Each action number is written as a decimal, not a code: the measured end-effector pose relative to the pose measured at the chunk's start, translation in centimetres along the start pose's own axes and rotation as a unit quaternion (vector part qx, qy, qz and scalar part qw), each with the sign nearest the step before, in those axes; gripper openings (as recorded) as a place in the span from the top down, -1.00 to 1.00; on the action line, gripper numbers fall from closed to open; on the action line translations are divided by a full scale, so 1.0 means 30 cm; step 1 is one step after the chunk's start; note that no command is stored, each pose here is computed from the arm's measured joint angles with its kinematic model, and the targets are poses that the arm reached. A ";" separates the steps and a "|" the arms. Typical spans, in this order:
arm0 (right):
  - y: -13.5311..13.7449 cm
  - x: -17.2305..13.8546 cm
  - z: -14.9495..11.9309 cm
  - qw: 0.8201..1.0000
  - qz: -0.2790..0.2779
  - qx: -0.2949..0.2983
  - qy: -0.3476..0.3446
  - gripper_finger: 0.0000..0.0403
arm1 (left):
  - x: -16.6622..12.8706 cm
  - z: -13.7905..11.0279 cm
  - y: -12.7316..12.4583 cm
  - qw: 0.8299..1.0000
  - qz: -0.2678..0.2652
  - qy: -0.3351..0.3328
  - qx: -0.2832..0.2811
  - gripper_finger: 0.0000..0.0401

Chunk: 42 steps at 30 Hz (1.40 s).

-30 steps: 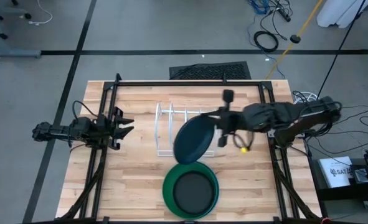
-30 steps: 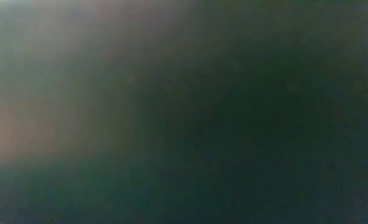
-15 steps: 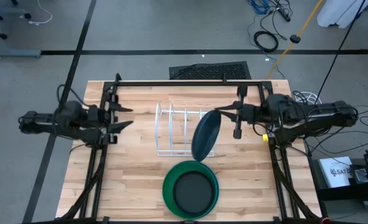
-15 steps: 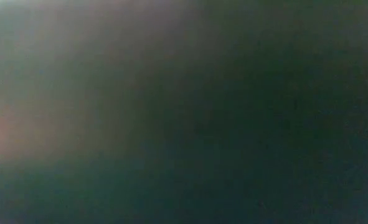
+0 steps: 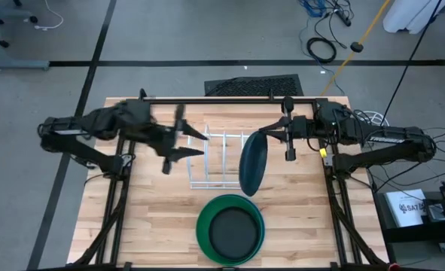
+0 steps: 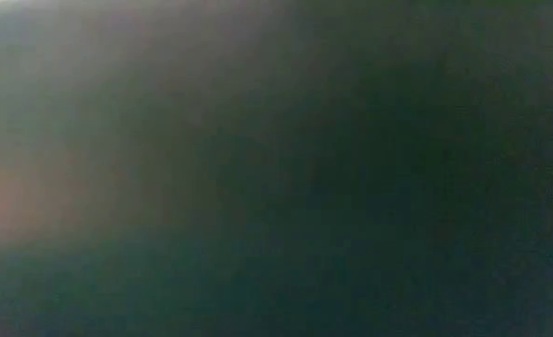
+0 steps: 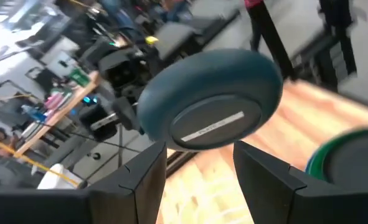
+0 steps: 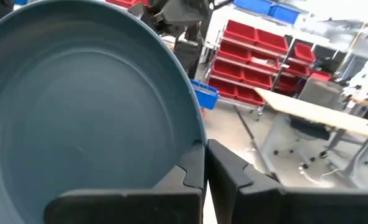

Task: Sort dishes
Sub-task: Put the dark blue plate into the dish rack

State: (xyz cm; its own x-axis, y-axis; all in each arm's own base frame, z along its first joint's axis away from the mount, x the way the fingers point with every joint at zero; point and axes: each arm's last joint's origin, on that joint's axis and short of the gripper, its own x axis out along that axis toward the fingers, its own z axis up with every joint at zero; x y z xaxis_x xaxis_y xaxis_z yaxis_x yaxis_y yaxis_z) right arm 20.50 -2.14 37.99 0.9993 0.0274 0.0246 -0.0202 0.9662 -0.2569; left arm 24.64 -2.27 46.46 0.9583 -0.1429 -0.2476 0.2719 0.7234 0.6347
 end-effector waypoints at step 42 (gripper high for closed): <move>-0.094 0.051 -0.120 0.991 0.005 0.097 0.087 1.00 | 0.410 0.002 0.000 0.941 -0.083 0.136 0.299 0.02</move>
State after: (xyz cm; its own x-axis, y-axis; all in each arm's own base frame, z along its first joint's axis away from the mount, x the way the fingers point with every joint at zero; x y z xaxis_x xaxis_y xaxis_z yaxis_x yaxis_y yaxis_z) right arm 22.21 -5.73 35.29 0.9887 0.0091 -0.1494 -0.0190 0.9977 -0.0653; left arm 36.42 -4.08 43.47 0.8621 0.0160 -0.5065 0.4953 0.1847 0.8489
